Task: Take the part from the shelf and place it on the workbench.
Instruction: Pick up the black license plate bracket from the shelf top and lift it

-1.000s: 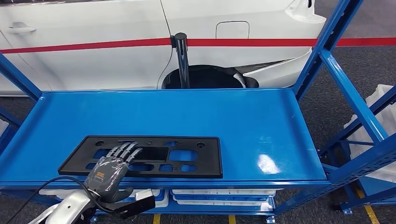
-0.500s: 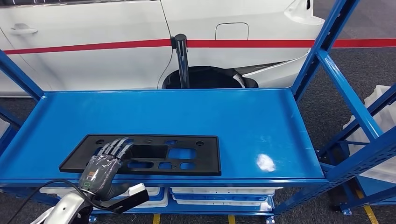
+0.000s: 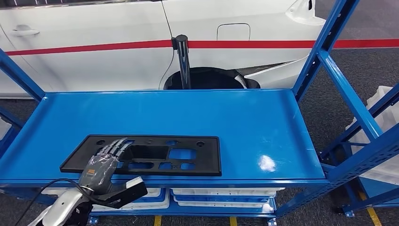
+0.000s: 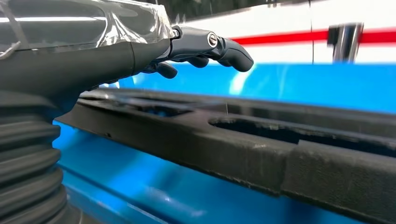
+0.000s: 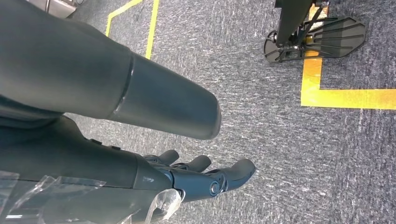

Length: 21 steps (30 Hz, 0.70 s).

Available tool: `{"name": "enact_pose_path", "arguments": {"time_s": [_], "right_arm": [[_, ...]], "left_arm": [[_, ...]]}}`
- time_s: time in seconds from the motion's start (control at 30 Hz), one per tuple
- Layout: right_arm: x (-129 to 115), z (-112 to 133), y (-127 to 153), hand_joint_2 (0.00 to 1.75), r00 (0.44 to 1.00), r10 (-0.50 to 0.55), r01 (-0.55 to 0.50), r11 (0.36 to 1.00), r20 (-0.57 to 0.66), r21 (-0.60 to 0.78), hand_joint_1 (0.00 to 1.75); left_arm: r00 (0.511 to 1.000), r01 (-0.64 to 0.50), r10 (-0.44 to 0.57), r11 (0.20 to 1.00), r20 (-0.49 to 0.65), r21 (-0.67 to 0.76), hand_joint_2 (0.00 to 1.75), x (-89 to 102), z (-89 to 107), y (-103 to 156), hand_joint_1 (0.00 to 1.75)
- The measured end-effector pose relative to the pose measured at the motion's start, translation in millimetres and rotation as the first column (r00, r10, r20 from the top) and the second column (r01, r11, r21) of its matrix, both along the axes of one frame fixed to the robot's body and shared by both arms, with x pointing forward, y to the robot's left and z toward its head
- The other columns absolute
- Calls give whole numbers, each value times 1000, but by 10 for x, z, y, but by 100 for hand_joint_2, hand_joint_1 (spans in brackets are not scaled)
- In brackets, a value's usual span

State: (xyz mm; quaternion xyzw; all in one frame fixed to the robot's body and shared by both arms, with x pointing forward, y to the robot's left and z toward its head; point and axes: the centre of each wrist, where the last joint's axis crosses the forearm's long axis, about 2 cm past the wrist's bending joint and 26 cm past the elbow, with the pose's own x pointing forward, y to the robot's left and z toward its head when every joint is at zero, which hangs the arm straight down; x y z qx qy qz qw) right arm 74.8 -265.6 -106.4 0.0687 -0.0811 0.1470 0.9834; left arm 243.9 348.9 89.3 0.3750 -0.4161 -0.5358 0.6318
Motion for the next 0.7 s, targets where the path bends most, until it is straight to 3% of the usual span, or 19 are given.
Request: {"name": "enact_pose_path", "arguments": {"time_s": [0.23, 0.43, 0.53, 0.7], "right_arm": [[-2, -1, -2, 0, 1000, -1, 1, 1000, 4, 1, 0], [-1, 0, -4, 0, 1000, -10, 10, 1000, 7, 4, 0], [-2, -1, -6, 0, 1000, -14, 14, 1000, 6, 4, 0], [0, -1, -11, 0, 1000, -17, 17, 1000, 5, 4, 0]], "left_arm": [[980, 15, -38, 993, -195, -116, 175, 113, 186, -103, 0], [912, 106, -175, 974, -372, -199, 175, 122, 414, -322, 0], [900, 157, -224, 967, -373, -203, 175, 84, 501, -418, 0], [927, 200, -232, 970, -295, -135, 175, 85, 568, -462, 0]]}}
